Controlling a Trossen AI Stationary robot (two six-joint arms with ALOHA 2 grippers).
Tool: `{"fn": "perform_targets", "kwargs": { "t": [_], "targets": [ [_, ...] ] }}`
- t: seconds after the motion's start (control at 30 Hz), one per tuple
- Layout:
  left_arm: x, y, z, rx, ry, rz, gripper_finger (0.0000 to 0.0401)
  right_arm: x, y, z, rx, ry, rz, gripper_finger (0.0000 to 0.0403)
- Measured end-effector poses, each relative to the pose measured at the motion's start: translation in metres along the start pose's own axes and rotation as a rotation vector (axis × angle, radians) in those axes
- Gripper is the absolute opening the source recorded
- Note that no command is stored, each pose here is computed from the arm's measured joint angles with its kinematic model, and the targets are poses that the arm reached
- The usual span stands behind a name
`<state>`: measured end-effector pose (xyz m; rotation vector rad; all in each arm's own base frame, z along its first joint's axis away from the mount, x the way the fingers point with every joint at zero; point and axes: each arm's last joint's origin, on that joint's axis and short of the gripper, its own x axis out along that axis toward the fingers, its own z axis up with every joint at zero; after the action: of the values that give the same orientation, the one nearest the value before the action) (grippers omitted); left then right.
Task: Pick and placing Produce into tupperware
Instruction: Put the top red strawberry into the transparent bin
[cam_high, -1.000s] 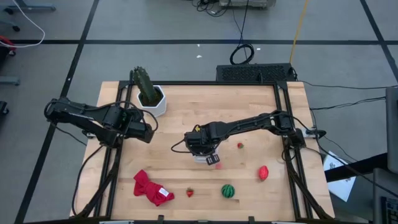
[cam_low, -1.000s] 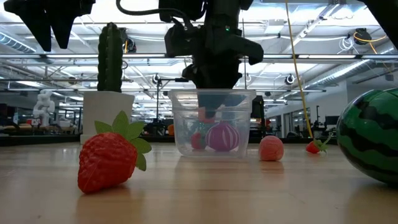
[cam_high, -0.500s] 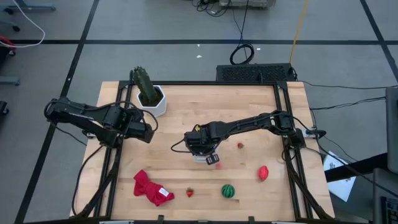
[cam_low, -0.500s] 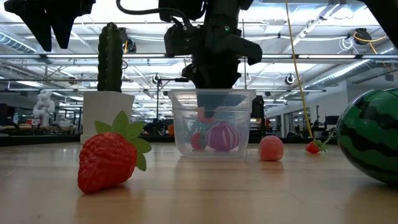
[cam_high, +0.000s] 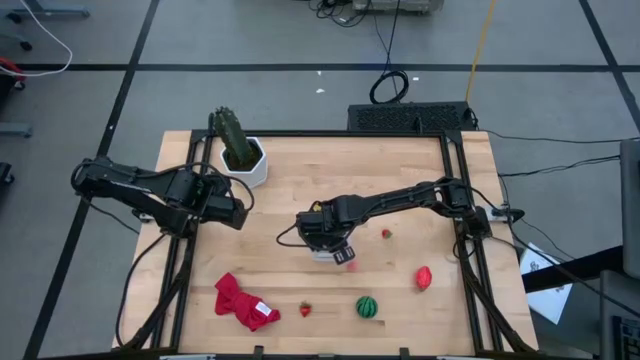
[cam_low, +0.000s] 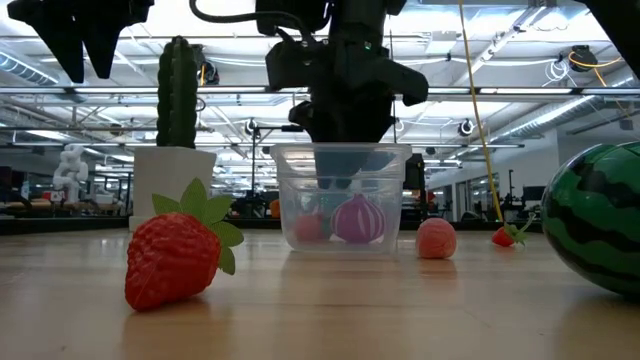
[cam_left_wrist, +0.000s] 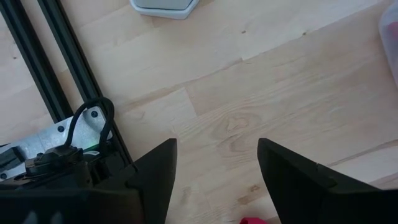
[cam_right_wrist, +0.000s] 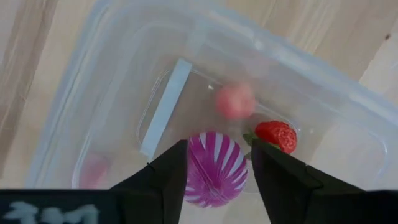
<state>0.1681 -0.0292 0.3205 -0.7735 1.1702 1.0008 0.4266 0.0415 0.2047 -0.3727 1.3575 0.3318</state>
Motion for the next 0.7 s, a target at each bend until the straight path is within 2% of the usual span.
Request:
{"fn": "perform_targets", "kwargs": {
  "t": [0.1,0.2,0.3,0.4,0.5,0.7],
  "targets": [
    [0.0,0.0,0.0,0.0,-0.004,0.001,0.023,-0.01,-0.001,0.002,-0.051,0.023,-0.052,0.017],
    [0.0,0.0,0.0,0.001,-0.017,0.003,0.023,-0.029,-0.001,0.01,-0.086,0.039,-0.179,0.0171],
    [0.0,0.0,0.001,0.001,-0.026,0.004,0.023,-0.057,0.002,0.02,-0.099,0.029,-0.304,0.0171],
    [0.0,0.0,0.001,-0.002,-0.026,0.004,0.023,-0.09,0.008,0.02,-0.085,0.005,-0.345,0.0171],
    [0.0,0.0,0.001,-0.005,-0.025,0.004,0.023,-0.12,0.014,0.004,0.022,-0.016,-0.32,0.0171],
    [-0.001,-0.001,-0.002,0.01,-0.019,-0.003,0.023,-0.155,0.018,-0.055,0.305,0.048,-0.066,0.0171]
  ]
}}
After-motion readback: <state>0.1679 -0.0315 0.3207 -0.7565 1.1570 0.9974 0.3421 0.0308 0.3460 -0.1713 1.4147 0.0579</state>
